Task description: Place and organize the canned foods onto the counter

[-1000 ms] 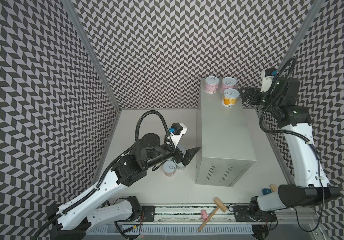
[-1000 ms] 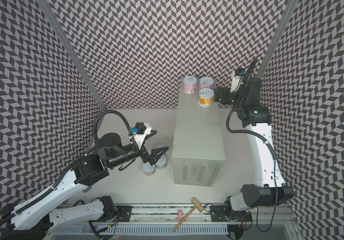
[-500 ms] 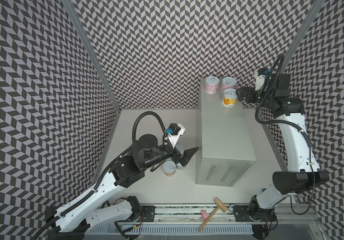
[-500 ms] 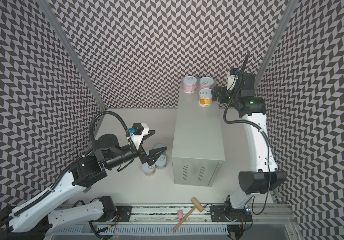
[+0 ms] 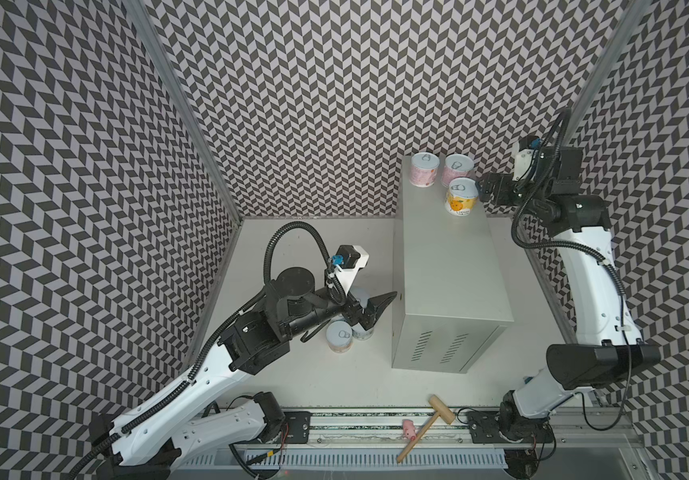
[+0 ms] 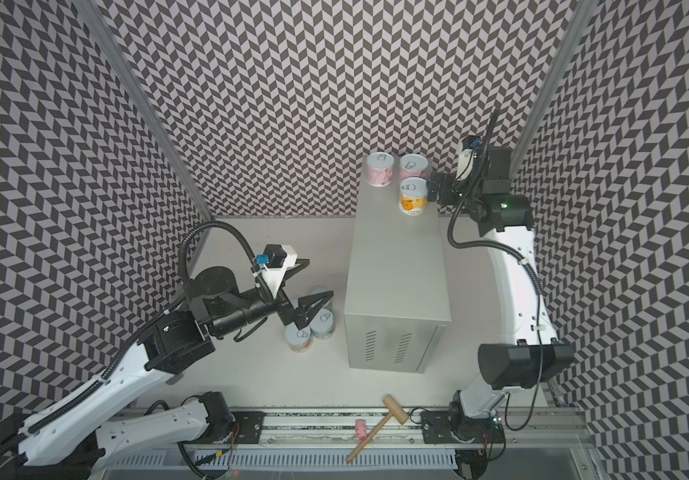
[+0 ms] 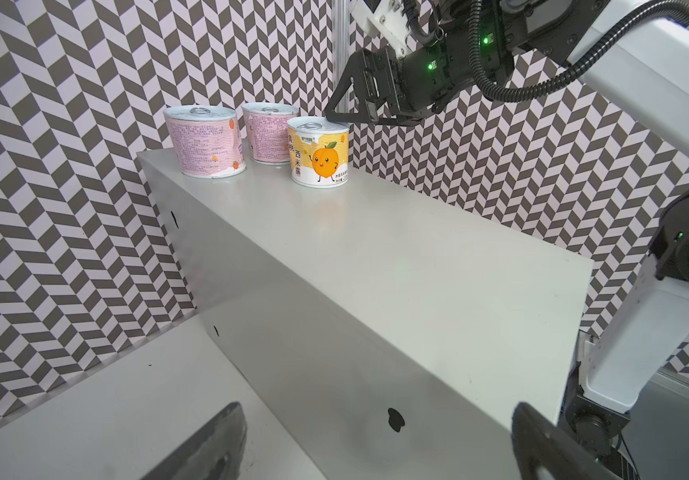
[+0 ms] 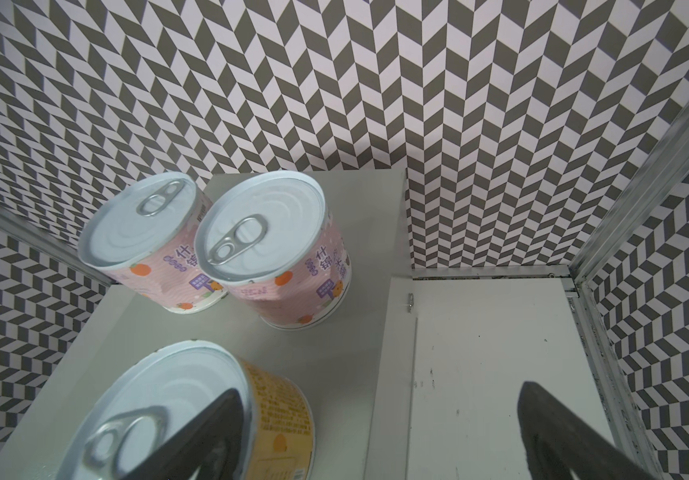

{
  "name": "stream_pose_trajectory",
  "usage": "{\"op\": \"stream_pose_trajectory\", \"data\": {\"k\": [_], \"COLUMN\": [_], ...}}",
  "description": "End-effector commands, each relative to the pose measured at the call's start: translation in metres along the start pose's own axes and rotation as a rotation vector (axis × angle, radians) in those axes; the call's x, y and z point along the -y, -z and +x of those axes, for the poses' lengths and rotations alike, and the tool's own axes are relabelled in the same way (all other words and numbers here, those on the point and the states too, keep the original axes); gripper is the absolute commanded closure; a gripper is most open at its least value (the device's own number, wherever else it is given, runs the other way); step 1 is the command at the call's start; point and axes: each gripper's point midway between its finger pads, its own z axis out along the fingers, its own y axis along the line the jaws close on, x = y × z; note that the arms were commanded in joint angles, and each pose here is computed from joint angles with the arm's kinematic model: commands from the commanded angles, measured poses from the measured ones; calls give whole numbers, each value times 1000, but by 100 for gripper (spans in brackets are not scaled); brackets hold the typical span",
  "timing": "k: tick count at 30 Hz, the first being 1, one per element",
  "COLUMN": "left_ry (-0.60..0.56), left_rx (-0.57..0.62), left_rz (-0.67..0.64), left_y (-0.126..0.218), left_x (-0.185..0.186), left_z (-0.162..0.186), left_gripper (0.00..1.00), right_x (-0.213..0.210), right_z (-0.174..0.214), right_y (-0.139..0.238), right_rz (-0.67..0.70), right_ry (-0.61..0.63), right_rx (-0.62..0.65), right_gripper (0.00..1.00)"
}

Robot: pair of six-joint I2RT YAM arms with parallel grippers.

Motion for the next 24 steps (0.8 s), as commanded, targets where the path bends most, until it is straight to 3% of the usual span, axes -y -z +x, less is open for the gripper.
{"op": "stream_pose_trajectory", "data": {"k": [1, 24], "left_ry": [-3, -1], "left_rx": [25, 24], "left_rz": [9, 15], "left_y": [1, -1], "left_x": [1, 0], "left_z": [-5, -5], "left_gripper": [0, 0], "right_x": [10, 8], "right_z": [11, 2], "right_y": [3, 5], "right_rz": [49, 38], "right_ry": [25, 35], "right_rx": [-38, -17], "right_gripper": [1, 1]}}
